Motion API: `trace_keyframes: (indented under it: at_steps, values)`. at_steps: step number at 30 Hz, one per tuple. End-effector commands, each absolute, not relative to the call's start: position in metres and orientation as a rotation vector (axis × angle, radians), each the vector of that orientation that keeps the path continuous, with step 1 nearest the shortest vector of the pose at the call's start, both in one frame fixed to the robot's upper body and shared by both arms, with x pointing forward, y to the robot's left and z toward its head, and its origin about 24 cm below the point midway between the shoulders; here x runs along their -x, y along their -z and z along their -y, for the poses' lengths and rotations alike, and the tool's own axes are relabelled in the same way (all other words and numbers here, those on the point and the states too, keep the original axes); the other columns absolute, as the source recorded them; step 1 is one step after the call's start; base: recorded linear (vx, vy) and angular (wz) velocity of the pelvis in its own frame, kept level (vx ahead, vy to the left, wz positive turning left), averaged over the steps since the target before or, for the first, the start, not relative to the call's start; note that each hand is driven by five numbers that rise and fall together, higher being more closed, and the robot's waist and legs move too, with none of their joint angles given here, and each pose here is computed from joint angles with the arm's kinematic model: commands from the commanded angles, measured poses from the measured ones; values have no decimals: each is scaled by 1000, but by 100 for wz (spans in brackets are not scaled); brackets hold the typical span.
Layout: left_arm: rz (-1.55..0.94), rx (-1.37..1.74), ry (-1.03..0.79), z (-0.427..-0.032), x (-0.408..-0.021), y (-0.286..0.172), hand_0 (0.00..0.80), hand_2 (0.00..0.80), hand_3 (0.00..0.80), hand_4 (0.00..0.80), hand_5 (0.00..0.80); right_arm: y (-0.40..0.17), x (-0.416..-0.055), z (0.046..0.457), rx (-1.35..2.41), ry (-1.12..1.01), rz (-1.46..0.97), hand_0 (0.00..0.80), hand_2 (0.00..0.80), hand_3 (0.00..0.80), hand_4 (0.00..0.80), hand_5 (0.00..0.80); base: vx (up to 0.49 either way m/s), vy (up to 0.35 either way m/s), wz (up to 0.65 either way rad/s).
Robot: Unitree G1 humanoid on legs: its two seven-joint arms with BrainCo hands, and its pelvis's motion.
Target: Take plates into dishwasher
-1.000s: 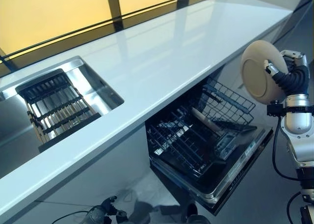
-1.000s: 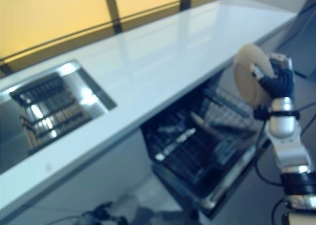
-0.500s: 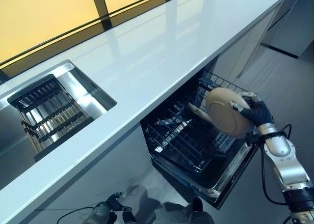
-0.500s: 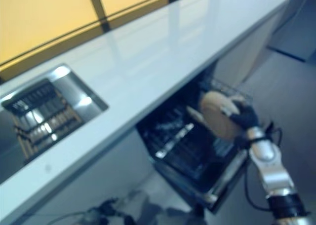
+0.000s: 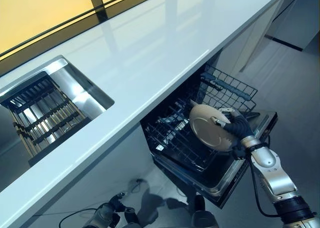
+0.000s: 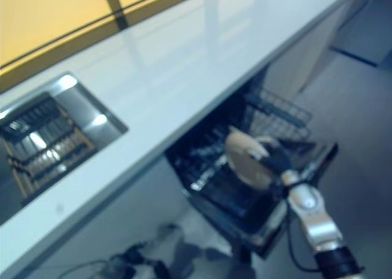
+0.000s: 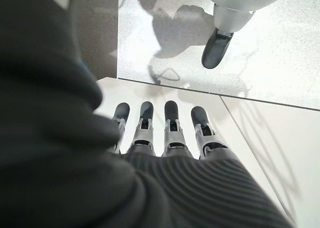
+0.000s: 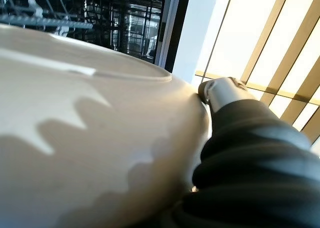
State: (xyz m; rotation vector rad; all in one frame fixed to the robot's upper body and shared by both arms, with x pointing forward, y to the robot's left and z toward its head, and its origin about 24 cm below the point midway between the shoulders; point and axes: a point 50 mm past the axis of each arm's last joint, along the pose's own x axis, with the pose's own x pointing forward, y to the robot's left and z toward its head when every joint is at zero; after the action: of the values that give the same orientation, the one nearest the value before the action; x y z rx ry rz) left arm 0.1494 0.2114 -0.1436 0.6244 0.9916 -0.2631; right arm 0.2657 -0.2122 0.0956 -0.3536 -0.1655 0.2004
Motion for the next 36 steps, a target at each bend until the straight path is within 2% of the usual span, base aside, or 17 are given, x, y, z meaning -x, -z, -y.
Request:
trace_keyframes:
  at_steps: [1,36]
  values:
    - [-922,-649,238,-215,-176,132,0,0,0,0,0,-136,-283,198,306,-164,372,800,800,800,800,800,0,0,0]
    - [-856,-675,318,-196,-194,126,0,0,0,0,0,-107,-323,170,471,-91,276,800,800,800,800,800,-3,5,3]
